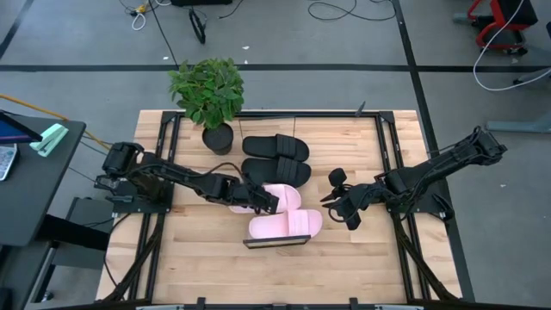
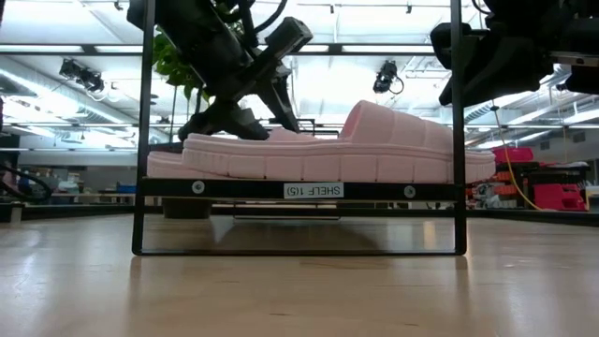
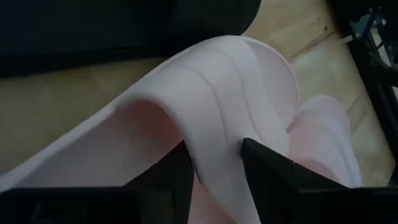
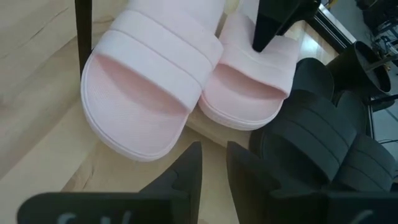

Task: Pick and place slides into the shelf
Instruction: Put the pink slipper on the shelf, then return to Home Position

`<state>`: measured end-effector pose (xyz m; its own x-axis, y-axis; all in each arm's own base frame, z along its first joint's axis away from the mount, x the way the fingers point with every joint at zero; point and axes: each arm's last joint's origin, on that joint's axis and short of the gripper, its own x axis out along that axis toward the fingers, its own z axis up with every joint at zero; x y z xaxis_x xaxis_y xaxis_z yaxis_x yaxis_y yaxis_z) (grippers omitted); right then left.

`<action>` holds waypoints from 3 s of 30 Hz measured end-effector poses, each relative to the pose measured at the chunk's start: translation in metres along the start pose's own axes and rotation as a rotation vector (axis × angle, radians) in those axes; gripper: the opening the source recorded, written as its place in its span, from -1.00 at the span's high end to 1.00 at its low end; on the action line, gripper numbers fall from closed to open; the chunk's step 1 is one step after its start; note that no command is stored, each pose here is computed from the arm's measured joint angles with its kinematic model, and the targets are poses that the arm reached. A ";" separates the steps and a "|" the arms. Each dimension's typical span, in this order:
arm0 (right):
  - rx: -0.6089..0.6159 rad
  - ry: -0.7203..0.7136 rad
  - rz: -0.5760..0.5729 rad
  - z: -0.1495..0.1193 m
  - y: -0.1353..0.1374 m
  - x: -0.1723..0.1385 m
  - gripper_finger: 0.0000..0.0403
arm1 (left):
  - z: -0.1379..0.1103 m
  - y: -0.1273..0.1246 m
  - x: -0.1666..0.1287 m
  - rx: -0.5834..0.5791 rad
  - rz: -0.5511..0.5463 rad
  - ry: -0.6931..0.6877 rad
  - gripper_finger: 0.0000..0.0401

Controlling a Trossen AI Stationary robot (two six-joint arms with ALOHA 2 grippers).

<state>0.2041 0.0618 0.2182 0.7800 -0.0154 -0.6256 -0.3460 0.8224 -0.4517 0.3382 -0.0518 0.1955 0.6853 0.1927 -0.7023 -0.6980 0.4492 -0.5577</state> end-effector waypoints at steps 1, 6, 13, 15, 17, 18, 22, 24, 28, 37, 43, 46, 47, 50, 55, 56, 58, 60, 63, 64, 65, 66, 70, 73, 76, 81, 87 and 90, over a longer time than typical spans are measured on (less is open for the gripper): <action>0.000 0.000 0.000 0.000 0.000 0.000 0.60 | -0.001 0.001 0.002 0.009 0.005 0.000 0.28; 0.000 -0.001 0.000 0.000 0.000 0.000 0.60 | -0.007 0.004 0.016 0.018 0.020 0.043 0.22; 0.002 -0.008 0.001 0.001 0.000 0.000 0.60 | -0.011 0.002 0.025 0.018 -0.041 0.106 0.25; 0.000 -0.007 0.002 0.001 0.000 0.000 0.60 | -0.008 -0.002 0.019 0.030 -0.072 0.100 0.27; 0.000 -0.005 0.002 0.000 0.000 0.000 0.60 | -0.006 -0.004 0.014 0.040 -0.096 0.092 0.28; -0.001 -0.003 0.003 0.000 0.000 0.000 0.60 | -0.005 -0.006 0.011 0.041 -0.105 0.087 0.28; -0.003 -0.004 0.002 0.000 0.000 0.000 0.60 | 0.001 -0.009 0.004 0.037 -0.140 0.080 0.24; -0.007 -0.004 0.002 0.000 0.000 0.000 0.60 | 0.001 -0.009 0.003 0.039 -0.143 0.077 0.22; -0.006 -0.004 0.002 0.000 0.000 0.000 0.60 | 0.002 -0.009 0.003 0.041 -0.142 0.072 0.22; -0.002 -0.004 0.002 0.000 0.000 0.000 0.60 | 0.003 -0.005 0.003 0.010 -0.105 0.122 0.29; -0.002 -0.004 0.002 0.000 0.000 0.000 0.60 | 0.005 -0.004 -0.005 0.013 -0.092 0.127 0.24; -0.002 -0.004 0.002 0.000 0.000 0.000 0.60 | 0.006 -0.002 -0.009 0.017 -0.072 0.129 0.21; -0.002 -0.004 0.002 0.000 0.000 0.000 0.60 | 0.006 -0.001 -0.009 0.021 -0.063 0.132 0.20; -0.001 -0.004 0.003 0.000 0.000 0.000 0.60 | 0.006 0.003 -0.009 0.033 -0.028 0.145 0.19; 0.000 -0.004 0.002 0.000 0.000 0.000 0.60 | 0.004 0.004 -0.010 0.040 -0.016 0.163 0.19; 0.000 -0.004 0.002 0.000 0.000 0.000 0.60 | 0.004 0.004 -0.012 0.041 -0.014 0.162 0.19; 0.000 -0.003 0.002 0.000 0.000 0.000 0.60 | 0.005 0.004 -0.015 0.047 -0.007 0.156 0.21; -0.001 0.000 0.004 0.000 0.000 0.000 0.60 | 0.007 0.007 -0.021 0.062 0.025 0.146 0.23; 0.007 0.004 0.006 -0.001 0.000 0.000 0.60 | 0.013 0.007 -0.036 0.090 0.036 0.096 0.27; 0.011 0.004 0.005 0.000 0.000 0.000 0.60 | 0.013 0.006 -0.043 0.105 0.033 0.073 0.29; 0.014 0.004 0.006 -0.001 0.000 0.000 0.60 | 0.014 0.005 -0.050 0.129 0.030 0.043 0.30; 0.013 0.008 0.007 -0.001 0.000 0.000 0.60 | 0.015 0.003 -0.056 0.149 0.018 0.005 0.31; 0.018 0.009 0.007 -0.001 0.000 0.000 0.60 | 0.012 -0.004 -0.084 0.225 -0.007 -0.142 0.34; 0.032 0.010 0.008 -0.001 0.000 0.000 0.60 | 0.004 -0.006 -0.096 0.292 0.009 -0.210 0.34; 0.032 0.015 0.009 -0.002 0.001 0.000 0.60 | -0.006 -0.008 -0.102 0.369 0.029 -0.261 0.34; 0.034 0.010 0.007 -0.001 0.000 0.000 0.60 | -0.023 -0.011 -0.110 0.472 0.033 -0.377 0.36; 0.036 0.004 0.004 0.000 0.000 0.000 0.60 | -0.029 -0.009 -0.100 0.537 -0.280 -0.496 0.53; 0.041 -0.009 -0.001 0.001 0.000 0.000 0.60 | -0.022 -0.002 -0.093 0.623 -0.438 -0.571 0.65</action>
<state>0.2048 0.0619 0.2189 0.7853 -0.0116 -0.6190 -0.3233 0.8450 -0.4259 0.2716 -0.0899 0.2519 0.9729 0.2199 -0.0723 -0.2313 0.9351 -0.2684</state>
